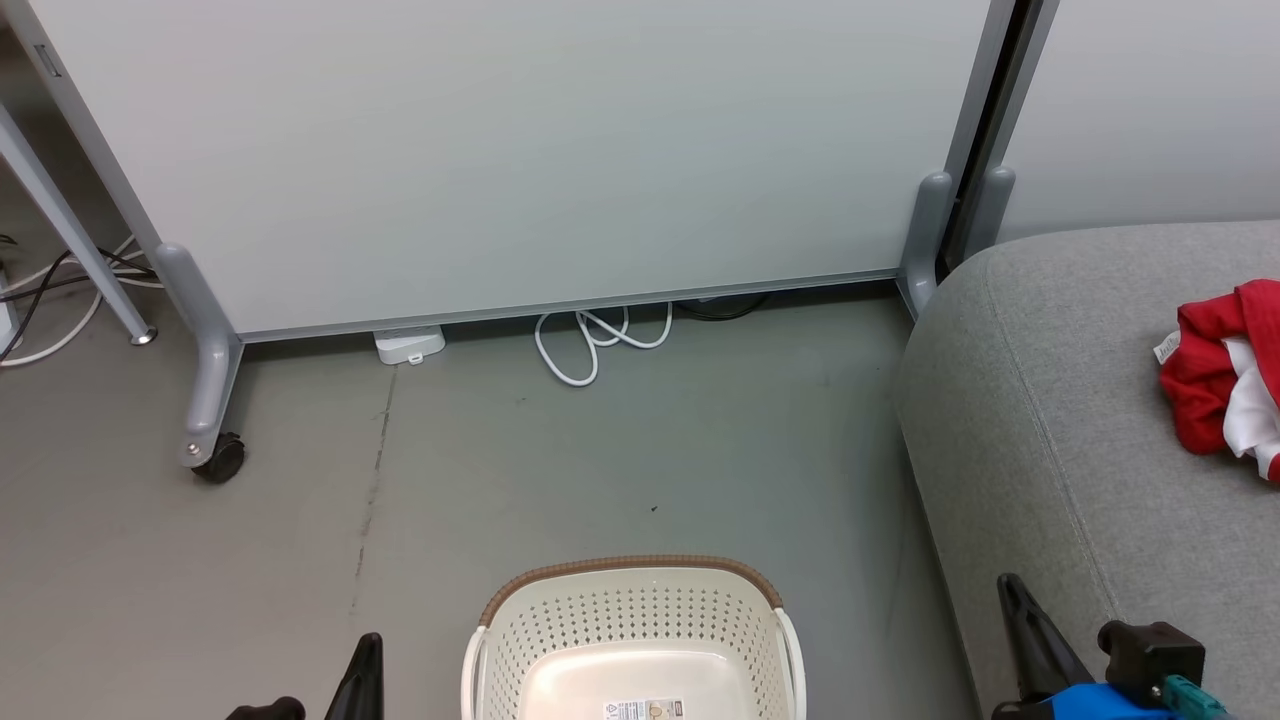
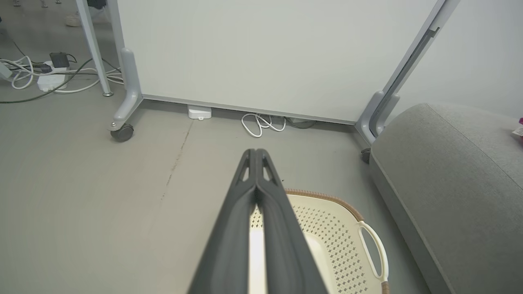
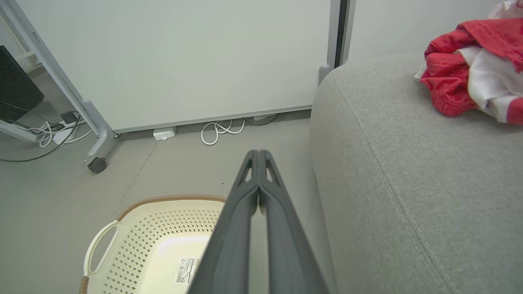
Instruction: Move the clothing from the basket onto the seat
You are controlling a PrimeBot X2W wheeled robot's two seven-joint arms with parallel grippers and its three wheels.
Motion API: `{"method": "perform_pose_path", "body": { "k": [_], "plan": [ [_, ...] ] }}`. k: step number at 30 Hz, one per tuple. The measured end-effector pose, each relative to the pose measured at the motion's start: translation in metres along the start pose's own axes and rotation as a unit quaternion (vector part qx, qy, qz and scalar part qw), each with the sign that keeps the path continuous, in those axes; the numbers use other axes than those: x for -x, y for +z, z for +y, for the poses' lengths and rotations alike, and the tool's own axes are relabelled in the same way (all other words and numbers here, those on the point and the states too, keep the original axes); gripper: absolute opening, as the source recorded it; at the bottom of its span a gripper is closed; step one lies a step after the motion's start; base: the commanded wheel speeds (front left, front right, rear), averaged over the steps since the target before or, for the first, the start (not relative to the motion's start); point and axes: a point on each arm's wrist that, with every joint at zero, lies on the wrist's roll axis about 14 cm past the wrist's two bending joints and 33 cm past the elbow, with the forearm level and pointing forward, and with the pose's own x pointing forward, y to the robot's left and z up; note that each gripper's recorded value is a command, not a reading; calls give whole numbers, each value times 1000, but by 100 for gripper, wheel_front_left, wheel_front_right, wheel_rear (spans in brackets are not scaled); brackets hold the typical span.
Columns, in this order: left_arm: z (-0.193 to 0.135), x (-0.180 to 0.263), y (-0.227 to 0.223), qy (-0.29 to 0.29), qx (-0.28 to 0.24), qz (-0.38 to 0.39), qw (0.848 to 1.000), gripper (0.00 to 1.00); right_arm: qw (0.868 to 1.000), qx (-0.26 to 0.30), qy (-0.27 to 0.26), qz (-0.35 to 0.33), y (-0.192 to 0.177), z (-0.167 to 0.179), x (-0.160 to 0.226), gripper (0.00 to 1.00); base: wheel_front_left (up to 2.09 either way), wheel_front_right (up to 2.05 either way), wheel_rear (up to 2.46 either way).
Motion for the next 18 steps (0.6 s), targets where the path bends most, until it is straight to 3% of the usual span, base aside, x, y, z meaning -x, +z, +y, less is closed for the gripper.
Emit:
{"method": "perform_pose_path", "body": {
  "k": [18],
  "plan": [
    [11,-10,18,31,152,-16,988,0,985,-169,-27,-6,6,-10,-2,0,0,0,0]
  ]
}}
